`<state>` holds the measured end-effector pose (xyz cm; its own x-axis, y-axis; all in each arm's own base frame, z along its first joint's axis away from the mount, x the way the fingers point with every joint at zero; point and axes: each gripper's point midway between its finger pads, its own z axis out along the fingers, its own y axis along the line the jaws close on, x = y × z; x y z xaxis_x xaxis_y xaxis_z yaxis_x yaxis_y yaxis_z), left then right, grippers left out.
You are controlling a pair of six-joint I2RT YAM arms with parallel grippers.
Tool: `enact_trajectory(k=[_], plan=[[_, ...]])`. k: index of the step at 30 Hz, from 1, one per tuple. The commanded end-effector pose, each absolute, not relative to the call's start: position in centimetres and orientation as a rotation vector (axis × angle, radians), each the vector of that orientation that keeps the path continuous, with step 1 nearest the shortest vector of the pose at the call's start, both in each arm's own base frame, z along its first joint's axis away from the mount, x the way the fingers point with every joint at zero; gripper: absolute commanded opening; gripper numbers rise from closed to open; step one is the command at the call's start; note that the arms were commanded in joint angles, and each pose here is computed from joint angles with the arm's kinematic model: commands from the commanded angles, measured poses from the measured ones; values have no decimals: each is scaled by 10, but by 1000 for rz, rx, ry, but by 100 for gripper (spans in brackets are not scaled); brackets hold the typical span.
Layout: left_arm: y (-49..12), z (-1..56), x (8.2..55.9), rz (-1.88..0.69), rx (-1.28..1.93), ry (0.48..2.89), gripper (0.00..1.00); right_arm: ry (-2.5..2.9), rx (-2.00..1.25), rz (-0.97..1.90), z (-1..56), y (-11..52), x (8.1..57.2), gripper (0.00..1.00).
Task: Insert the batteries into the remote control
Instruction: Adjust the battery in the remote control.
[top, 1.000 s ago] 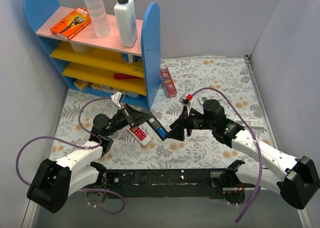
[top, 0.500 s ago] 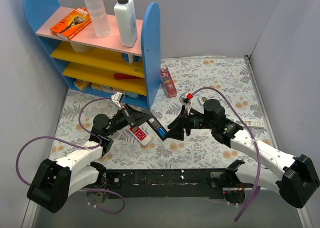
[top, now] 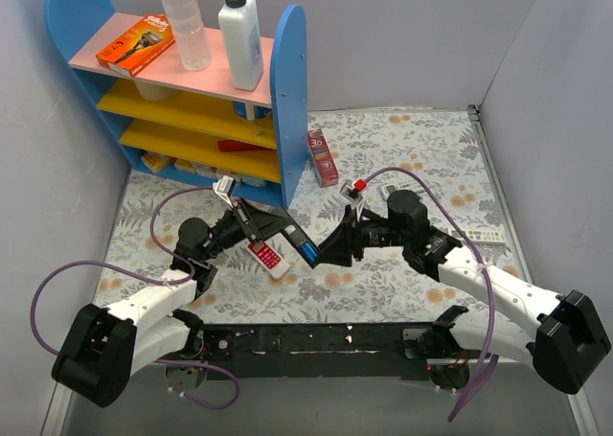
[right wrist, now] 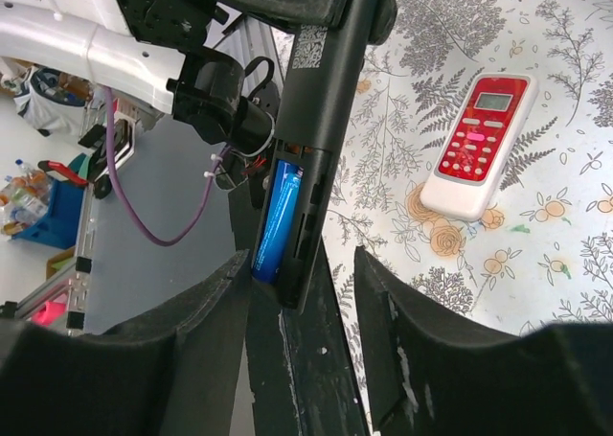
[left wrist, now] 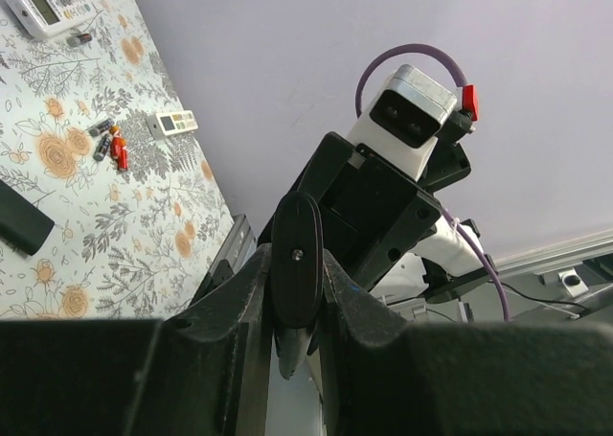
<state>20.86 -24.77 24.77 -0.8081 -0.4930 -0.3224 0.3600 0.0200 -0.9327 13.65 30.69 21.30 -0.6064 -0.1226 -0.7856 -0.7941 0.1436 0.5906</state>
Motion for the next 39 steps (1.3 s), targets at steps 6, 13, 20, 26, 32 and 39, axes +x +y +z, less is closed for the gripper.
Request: enact_trajectory(k=[6, 13, 20, 26, 32, 39], plan=[[-246, 269, 202, -1897, -103, 1640, 0, 1782, -866, 1504, 224, 314, 144, 43], [-250, 268, 194, -1930, -39, 1662, 0, 1763, -821, 1507, 234, 321, 155, 32], [-254, 262, 185, -1961, 25, 1708, 0, 1721, -778, 1490, 249, 326, 167, 24], [-254, 263, 181, -1939, 86, 1694, 0, 1849, -703, 1505, 242, 329, 172, 9], [-246, 275, 189, -1828, 78, 1586, 0, 2140, -579, 1399, 208, 319, 176, 8], [-241, 263, 204, -1698, 31, 1612, 0, 2027, -648, 1408, 229, 318, 173, 43]])
